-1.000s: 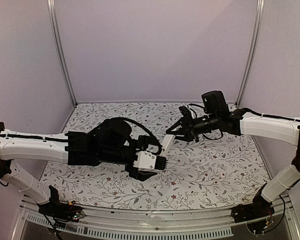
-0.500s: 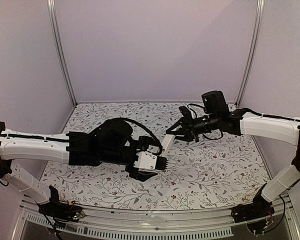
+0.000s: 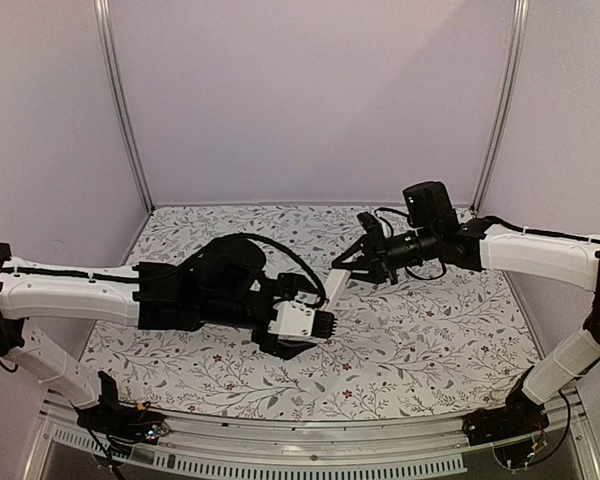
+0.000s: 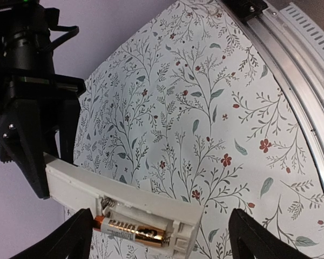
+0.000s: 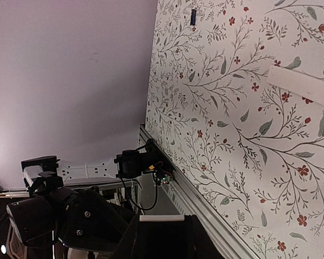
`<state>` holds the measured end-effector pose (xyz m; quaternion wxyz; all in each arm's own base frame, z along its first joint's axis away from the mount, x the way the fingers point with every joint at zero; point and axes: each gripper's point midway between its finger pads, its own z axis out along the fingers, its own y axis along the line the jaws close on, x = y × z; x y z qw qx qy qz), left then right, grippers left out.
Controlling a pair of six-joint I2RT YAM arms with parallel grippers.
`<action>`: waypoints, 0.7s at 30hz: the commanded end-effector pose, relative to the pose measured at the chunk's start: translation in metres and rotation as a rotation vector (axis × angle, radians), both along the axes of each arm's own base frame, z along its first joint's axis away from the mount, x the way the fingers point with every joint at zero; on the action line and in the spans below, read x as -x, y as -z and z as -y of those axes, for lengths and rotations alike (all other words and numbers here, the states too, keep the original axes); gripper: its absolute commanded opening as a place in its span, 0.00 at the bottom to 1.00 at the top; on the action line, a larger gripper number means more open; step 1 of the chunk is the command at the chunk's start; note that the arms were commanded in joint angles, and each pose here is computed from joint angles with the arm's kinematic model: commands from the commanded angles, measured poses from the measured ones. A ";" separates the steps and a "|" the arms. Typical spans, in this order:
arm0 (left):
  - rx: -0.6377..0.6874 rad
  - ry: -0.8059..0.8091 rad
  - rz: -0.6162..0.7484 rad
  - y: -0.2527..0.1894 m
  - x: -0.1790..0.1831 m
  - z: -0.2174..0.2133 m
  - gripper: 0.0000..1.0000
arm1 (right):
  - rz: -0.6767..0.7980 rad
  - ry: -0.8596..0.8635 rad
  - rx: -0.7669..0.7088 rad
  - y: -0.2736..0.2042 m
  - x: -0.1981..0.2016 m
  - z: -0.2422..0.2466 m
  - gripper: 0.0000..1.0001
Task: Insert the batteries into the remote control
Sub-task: Press the battery in the battery compartment.
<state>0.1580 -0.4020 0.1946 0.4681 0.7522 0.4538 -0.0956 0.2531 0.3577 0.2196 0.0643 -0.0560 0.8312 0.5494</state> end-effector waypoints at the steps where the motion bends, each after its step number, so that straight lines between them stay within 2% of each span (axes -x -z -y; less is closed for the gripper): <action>1: -0.028 0.011 -0.019 0.007 0.001 -0.001 0.87 | 0.039 -0.017 -0.043 -0.023 0.000 -0.005 0.00; 10: -0.032 0.014 -0.019 0.009 0.003 -0.005 0.85 | 0.042 -0.003 -0.095 -0.039 -0.002 -0.005 0.00; 21: -0.047 0.021 -0.031 0.015 0.007 -0.009 0.74 | 0.052 0.033 -0.127 -0.052 -0.011 0.006 0.00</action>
